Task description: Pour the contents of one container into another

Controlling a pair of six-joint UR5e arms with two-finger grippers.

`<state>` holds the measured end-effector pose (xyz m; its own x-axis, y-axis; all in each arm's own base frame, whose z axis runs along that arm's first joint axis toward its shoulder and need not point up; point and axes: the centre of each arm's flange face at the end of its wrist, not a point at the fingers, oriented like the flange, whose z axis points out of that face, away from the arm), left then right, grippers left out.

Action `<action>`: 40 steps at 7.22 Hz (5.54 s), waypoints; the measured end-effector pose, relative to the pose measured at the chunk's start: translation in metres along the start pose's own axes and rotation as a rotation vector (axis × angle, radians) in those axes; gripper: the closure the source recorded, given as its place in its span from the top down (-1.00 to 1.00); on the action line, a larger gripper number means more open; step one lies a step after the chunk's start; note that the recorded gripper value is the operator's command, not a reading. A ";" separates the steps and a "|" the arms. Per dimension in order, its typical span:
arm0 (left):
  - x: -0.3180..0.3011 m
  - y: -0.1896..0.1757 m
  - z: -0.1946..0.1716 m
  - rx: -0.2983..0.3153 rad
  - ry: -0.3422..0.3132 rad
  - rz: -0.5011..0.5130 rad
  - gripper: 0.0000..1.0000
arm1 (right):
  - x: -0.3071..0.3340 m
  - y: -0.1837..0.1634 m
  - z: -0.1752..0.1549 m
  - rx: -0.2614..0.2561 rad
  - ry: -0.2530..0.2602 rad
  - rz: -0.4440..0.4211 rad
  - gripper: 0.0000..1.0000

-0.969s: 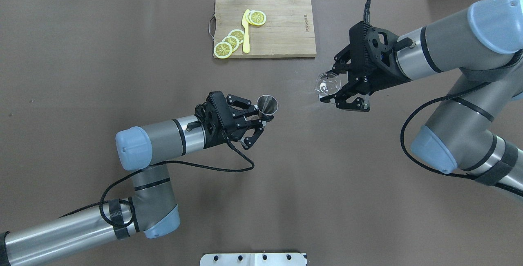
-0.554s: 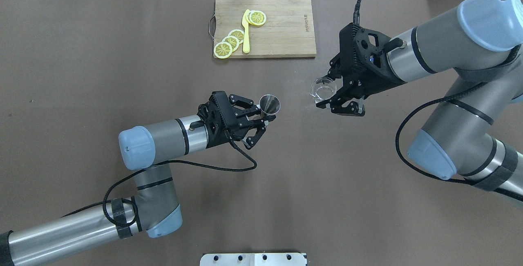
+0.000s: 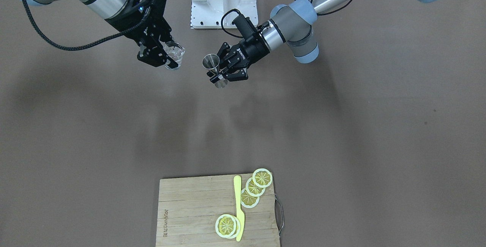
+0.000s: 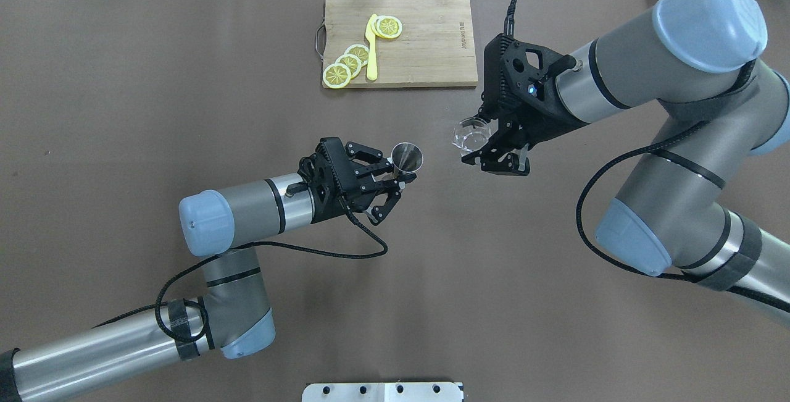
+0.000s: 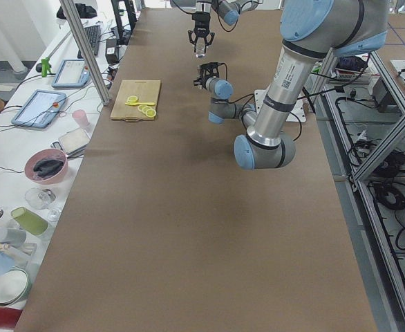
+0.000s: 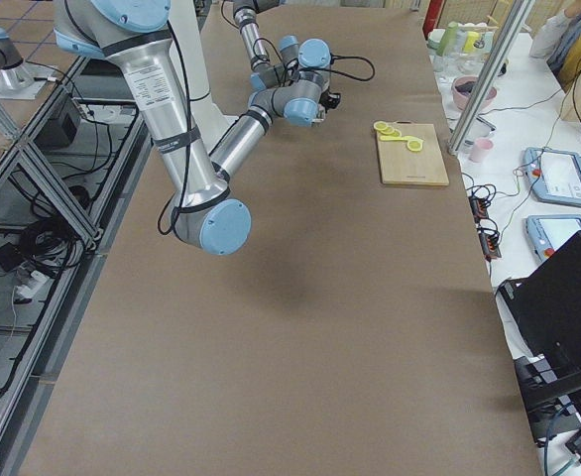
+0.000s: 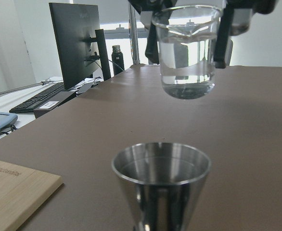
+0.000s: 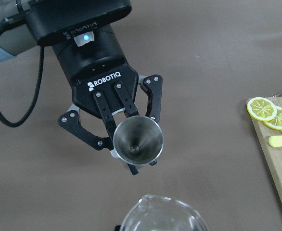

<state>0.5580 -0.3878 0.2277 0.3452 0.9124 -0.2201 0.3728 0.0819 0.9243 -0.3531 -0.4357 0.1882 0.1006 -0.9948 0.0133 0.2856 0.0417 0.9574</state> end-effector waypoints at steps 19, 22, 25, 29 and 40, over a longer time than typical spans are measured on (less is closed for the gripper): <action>-0.001 0.008 0.002 -0.019 -0.005 -0.002 -1.00 | -0.014 -0.050 0.030 -0.133 0.031 0.037 -1.00; -0.001 0.008 0.002 -0.018 -0.004 -0.002 -1.00 | -0.016 -0.052 0.034 -0.152 0.036 0.037 -1.00; -0.001 0.008 0.002 -0.018 -0.004 -0.002 -1.00 | -0.014 -0.055 0.035 -0.186 0.048 0.028 -1.00; -0.001 0.008 0.002 -0.019 -0.005 -0.003 -1.00 | -0.013 -0.063 0.035 -0.218 0.062 0.028 -1.00; 0.005 0.011 0.003 -0.024 0.002 -0.005 -1.00 | -0.025 -0.079 0.045 -0.300 0.046 -0.058 -1.00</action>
<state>0.5665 -0.3840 0.2360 0.3418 0.9128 -0.2237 0.3540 0.0954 0.9304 -0.4213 -0.4184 0.1258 0.1170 -0.9914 -0.0585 0.5598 0.0171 0.8285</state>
